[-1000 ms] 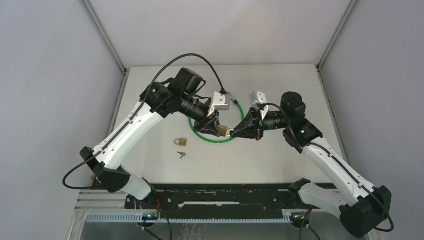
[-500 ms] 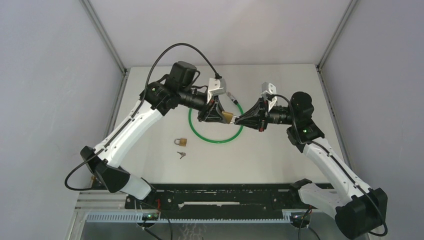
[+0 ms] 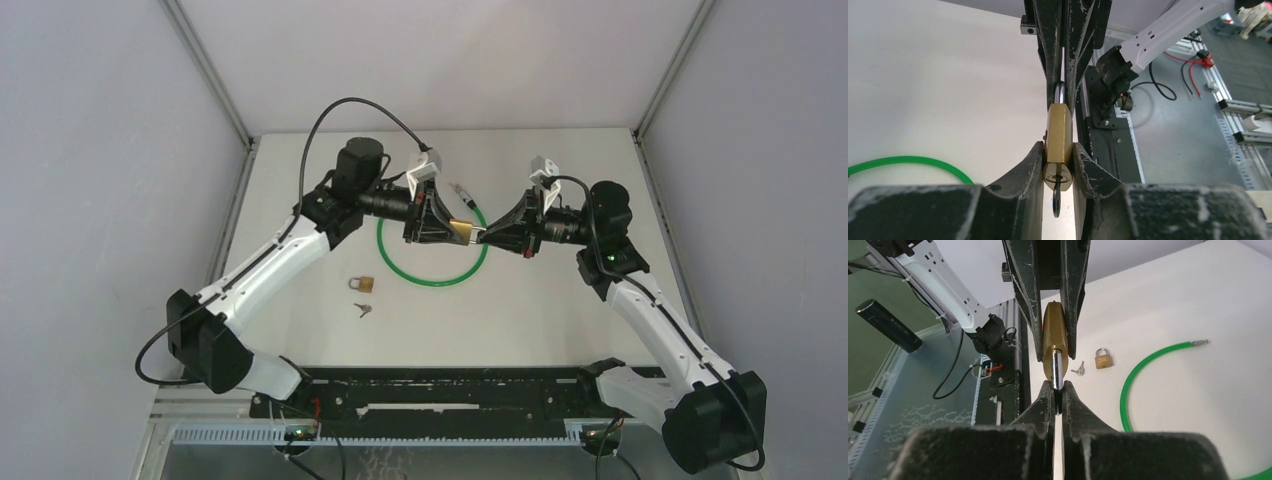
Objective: Lock with the key
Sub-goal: Lock the lock.
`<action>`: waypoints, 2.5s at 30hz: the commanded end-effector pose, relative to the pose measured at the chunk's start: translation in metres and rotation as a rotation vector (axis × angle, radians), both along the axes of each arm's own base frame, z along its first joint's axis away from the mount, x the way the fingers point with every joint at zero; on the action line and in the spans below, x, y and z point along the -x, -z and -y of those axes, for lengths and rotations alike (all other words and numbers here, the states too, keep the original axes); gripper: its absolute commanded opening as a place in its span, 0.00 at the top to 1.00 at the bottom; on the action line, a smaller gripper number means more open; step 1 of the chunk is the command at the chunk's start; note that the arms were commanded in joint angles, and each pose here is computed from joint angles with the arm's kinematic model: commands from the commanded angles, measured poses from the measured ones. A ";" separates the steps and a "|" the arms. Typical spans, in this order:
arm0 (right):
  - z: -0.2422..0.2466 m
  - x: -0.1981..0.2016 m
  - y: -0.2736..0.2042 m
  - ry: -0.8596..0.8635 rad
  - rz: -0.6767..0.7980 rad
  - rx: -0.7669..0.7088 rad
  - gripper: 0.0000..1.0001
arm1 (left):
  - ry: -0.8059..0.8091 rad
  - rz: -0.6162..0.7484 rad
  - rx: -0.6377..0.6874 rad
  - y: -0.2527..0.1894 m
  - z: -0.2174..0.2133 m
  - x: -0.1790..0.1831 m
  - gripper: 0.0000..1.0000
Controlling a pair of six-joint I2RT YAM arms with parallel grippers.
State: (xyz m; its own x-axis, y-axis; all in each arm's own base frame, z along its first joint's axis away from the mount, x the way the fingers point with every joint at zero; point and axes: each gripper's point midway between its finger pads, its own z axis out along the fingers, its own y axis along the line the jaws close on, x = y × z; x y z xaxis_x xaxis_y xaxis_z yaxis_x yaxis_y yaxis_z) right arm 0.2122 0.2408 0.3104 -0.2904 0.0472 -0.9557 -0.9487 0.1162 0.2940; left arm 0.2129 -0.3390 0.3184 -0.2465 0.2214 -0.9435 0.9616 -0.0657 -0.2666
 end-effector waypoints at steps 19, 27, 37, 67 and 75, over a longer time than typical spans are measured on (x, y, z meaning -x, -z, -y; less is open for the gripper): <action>-0.020 0.020 -0.021 -0.106 0.030 -0.032 1.00 | -0.080 -0.040 0.251 -0.031 0.035 -0.021 1.00; -0.024 0.011 -0.037 -0.096 0.065 -0.039 1.00 | -0.063 -0.072 0.235 -0.018 0.040 -0.011 1.00; -0.027 0.006 -0.044 -0.091 0.099 -0.042 1.00 | -0.066 -0.149 0.284 -0.010 0.047 -0.006 1.00; 0.030 0.002 -0.003 0.057 0.132 0.316 0.15 | -0.031 -0.038 0.263 -0.028 0.028 0.001 1.00; 0.030 0.009 0.027 0.017 0.098 0.351 0.16 | -0.001 -0.034 0.293 -0.036 0.024 0.008 1.00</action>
State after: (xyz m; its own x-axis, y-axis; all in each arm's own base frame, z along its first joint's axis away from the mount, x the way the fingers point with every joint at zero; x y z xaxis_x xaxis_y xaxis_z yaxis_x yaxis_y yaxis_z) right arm 0.2088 0.2116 0.2901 -0.2292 -0.2650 -0.9366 -0.9571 0.2367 0.1672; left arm 0.2163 -0.3704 0.3036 -0.3968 0.0451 -0.9168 0.9142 -0.0704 -0.3991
